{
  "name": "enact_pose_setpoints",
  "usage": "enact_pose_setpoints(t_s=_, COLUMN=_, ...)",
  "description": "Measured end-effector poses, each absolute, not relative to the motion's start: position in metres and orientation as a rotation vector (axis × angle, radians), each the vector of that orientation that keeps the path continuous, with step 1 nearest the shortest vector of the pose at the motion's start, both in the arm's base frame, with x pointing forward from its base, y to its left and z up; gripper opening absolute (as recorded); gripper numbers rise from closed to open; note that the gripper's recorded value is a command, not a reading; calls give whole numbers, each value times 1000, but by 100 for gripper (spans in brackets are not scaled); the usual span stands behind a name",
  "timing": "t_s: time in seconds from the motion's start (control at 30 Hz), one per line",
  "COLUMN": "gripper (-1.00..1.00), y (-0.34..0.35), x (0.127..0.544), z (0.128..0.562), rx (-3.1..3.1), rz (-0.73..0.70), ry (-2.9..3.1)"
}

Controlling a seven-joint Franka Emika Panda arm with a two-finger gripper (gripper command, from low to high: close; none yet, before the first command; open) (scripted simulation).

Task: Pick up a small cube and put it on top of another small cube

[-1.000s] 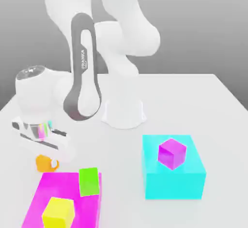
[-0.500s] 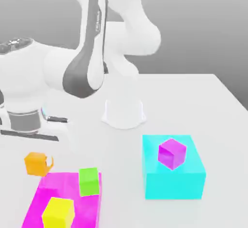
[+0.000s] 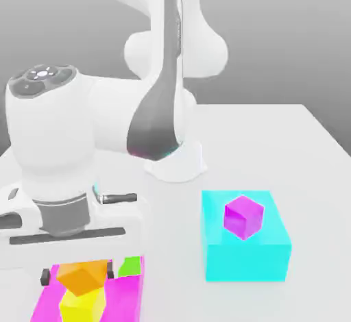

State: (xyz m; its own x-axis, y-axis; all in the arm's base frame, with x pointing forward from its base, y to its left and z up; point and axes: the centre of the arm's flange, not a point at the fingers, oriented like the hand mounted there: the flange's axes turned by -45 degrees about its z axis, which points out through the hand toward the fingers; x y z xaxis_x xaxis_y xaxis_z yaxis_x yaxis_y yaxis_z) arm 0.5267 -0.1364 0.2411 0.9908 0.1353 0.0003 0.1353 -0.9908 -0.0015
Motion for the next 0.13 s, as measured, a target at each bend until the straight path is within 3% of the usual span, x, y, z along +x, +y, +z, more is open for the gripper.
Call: enact_pose_setpoints(t_s=0.13, gripper=100, y=-136, x=528, z=287, rx=-3133, rz=-1, ry=-215)
